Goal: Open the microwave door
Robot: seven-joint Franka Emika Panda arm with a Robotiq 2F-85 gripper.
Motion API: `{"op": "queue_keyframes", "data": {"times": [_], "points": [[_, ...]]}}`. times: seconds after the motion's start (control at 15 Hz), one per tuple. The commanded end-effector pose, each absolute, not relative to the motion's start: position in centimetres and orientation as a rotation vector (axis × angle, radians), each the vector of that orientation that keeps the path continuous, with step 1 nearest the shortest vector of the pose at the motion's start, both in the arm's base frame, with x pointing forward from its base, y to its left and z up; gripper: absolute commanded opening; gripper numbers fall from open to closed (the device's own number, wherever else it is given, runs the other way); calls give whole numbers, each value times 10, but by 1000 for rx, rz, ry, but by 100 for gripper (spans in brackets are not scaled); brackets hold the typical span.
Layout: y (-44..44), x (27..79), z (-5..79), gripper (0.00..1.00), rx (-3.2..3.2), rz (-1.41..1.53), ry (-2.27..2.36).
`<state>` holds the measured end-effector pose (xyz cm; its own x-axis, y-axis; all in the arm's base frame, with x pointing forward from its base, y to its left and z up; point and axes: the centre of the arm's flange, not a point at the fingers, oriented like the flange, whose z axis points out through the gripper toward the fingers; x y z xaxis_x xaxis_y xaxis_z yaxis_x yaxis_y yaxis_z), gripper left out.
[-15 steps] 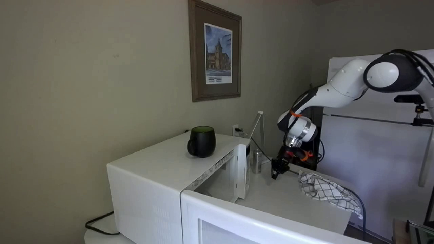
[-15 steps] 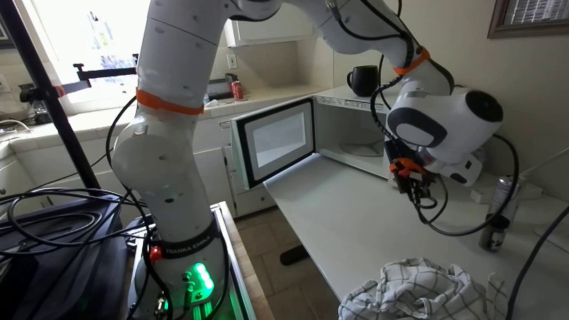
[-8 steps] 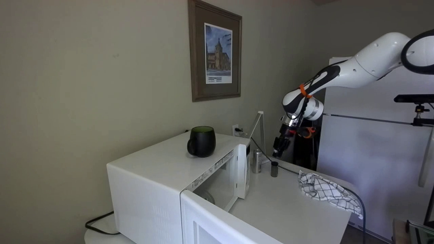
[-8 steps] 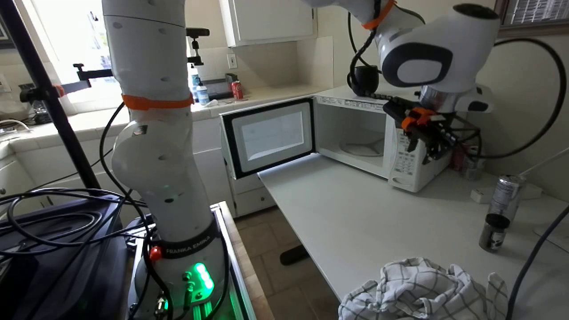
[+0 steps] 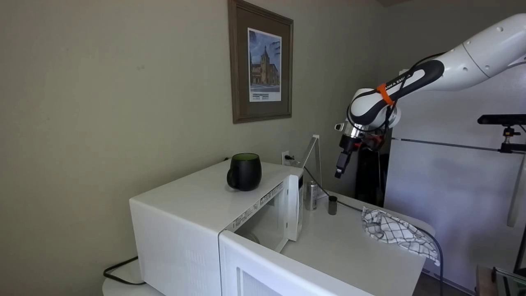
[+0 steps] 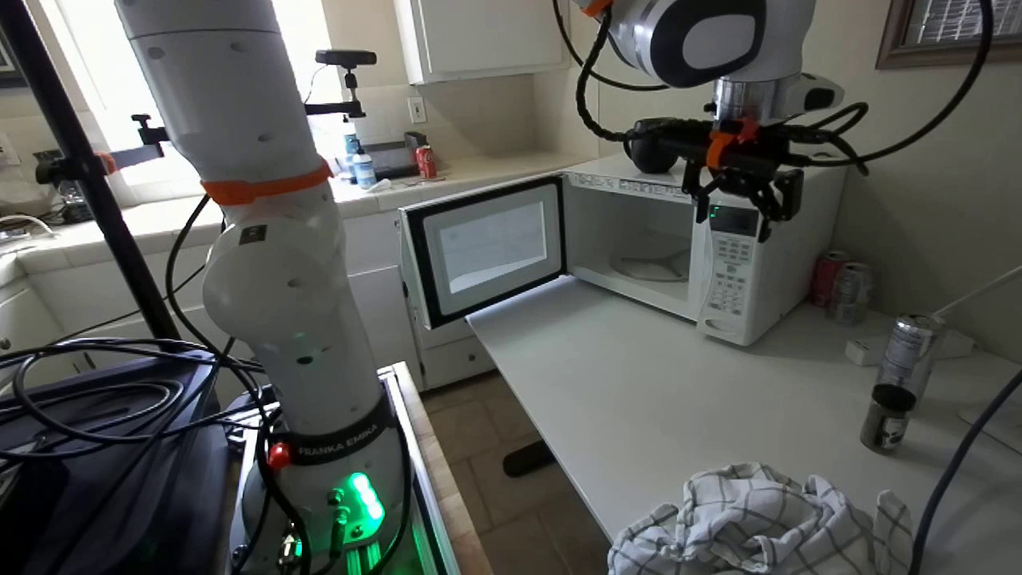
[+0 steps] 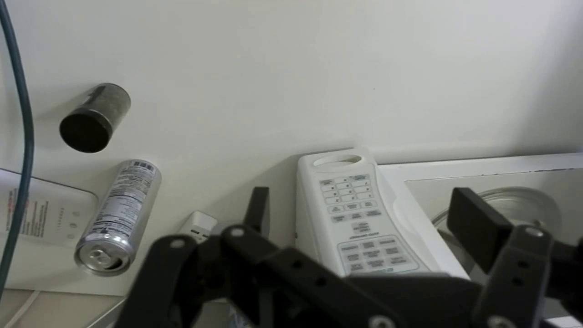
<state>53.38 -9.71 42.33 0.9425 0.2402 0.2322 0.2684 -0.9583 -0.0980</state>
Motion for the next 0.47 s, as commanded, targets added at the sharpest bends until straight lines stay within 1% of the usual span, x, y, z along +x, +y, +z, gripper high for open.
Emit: {"op": "queue_keyframes", "data": {"times": [0.0,0.4], "points": [[-95,532,425,100,-2965,-326,-403],[-95,529,424,100,-2963,-323,-414]]}}
